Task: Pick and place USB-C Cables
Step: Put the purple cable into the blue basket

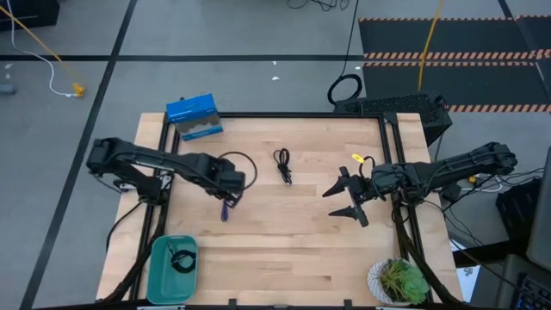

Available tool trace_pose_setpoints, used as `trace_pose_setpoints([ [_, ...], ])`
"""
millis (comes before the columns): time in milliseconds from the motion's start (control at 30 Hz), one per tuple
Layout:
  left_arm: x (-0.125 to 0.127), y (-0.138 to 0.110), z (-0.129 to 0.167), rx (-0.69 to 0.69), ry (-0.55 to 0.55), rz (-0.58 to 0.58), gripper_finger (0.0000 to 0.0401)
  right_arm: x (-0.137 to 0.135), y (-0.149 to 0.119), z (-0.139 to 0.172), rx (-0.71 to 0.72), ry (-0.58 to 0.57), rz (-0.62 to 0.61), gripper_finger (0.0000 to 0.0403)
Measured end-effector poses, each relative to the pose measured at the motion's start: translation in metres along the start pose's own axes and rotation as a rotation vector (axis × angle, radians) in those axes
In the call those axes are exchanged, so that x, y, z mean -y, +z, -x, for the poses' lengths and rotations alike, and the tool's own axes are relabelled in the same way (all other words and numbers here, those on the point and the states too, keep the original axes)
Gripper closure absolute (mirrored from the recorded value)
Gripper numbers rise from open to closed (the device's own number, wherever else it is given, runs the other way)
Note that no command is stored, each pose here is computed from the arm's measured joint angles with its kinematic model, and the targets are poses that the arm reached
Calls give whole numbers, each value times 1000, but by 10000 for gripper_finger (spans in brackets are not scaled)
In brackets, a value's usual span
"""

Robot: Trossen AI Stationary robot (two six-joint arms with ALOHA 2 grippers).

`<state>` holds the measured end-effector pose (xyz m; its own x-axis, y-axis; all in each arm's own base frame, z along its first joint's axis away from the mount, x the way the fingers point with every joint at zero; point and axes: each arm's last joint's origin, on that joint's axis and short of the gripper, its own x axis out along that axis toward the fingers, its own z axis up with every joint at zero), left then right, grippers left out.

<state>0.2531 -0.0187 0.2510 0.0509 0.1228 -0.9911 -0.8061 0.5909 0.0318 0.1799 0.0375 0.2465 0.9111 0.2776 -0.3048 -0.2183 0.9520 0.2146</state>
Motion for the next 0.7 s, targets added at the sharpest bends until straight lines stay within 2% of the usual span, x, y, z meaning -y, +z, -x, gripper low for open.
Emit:
trace_pose_setpoints([
  [167,18,3,-20,16,32,-15,332,0,0,0,-1,1,-10,117],
  [500,35,-1,-61,-32,202,86,207,0,-1,0,-12,4,-33,117],
  [700,37,-3,-80,-50,258,114,171,0,-2,0,-17,3,-32,117],
])
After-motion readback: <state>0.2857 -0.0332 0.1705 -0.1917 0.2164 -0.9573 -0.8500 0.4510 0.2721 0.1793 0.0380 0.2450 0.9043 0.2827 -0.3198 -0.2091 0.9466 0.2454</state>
